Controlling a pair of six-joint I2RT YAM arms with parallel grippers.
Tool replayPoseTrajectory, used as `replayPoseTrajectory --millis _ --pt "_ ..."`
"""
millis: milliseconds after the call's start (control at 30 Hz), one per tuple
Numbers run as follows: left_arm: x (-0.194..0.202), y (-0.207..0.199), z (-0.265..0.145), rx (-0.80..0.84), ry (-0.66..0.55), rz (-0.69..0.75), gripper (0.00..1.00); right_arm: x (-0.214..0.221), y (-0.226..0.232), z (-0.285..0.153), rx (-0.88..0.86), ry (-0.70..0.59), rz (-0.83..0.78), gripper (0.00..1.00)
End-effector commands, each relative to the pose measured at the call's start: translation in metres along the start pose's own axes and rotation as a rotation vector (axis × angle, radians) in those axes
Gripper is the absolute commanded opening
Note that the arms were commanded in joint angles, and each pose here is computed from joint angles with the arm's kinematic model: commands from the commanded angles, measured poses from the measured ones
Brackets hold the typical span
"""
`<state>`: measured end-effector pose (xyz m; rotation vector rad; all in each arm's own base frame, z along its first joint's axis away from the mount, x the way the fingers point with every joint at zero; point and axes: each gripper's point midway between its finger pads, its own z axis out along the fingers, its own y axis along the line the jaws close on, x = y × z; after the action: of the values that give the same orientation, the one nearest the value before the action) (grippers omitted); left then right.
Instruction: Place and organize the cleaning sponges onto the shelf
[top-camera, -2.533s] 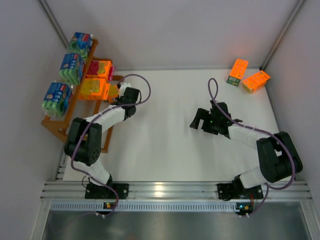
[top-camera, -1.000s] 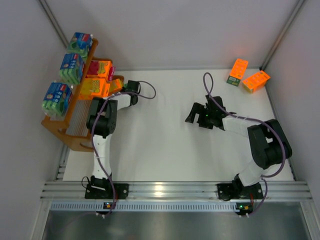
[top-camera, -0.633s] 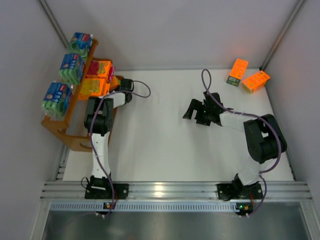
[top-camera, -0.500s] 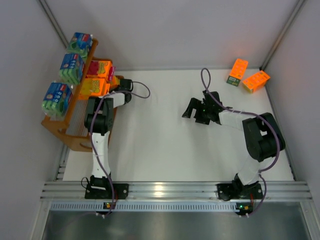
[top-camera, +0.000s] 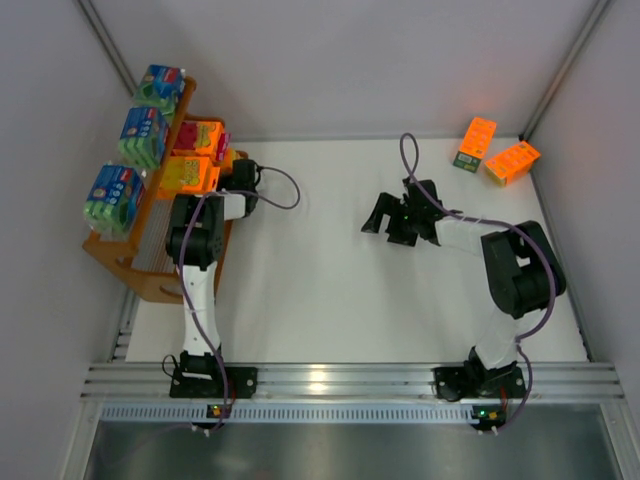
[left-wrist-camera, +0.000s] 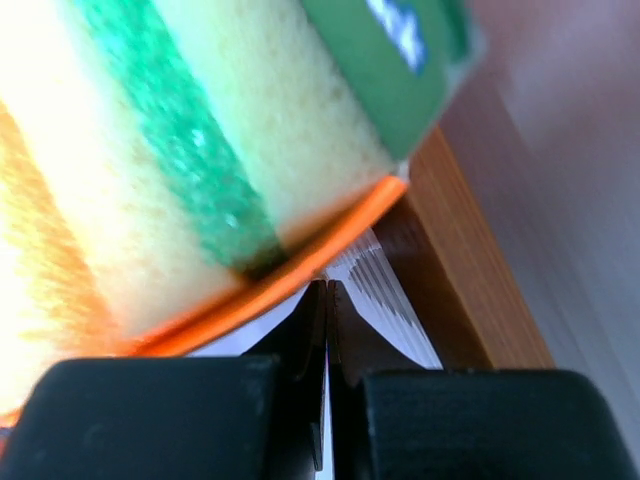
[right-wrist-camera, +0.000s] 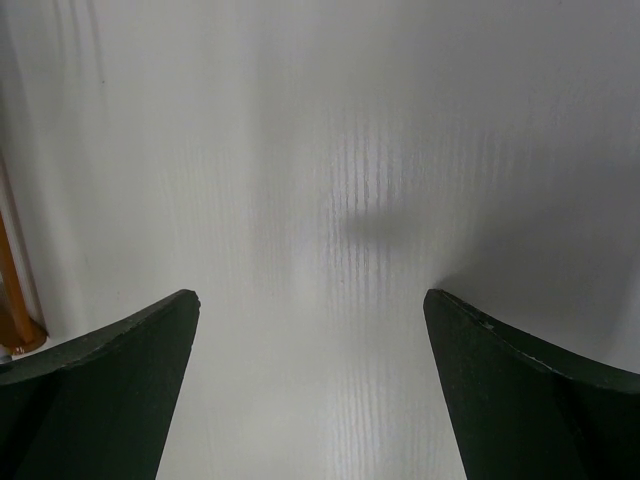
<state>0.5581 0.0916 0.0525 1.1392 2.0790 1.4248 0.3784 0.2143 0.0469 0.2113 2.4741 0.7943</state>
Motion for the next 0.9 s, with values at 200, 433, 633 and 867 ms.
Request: replayPoseTrajectory --millis 200,433,633,867 --pt "0.007 0.015 0.017 -0.022 -0.076 0.049 0.0 0.019 -0.023 0.008 0.075 0.077 0.026 0.99" --pt "0.013 0.002 0.011 0.008 -0.08 0.087 0.0 0.019 -0.021 0.006 0.076 0.086 0.018 0.99" --pt "0.007 0.015 -0.023 -0.011 -0.132 0.031 0.0 0.016 -0.015 0.002 0.057 0.077 -0.011 0.99" --pt "-0.022 0.018 -0.062 -0.036 -0.17 0.002 0.0 0.016 -0.009 -0.004 0.025 0.06 -0.031 0.99"
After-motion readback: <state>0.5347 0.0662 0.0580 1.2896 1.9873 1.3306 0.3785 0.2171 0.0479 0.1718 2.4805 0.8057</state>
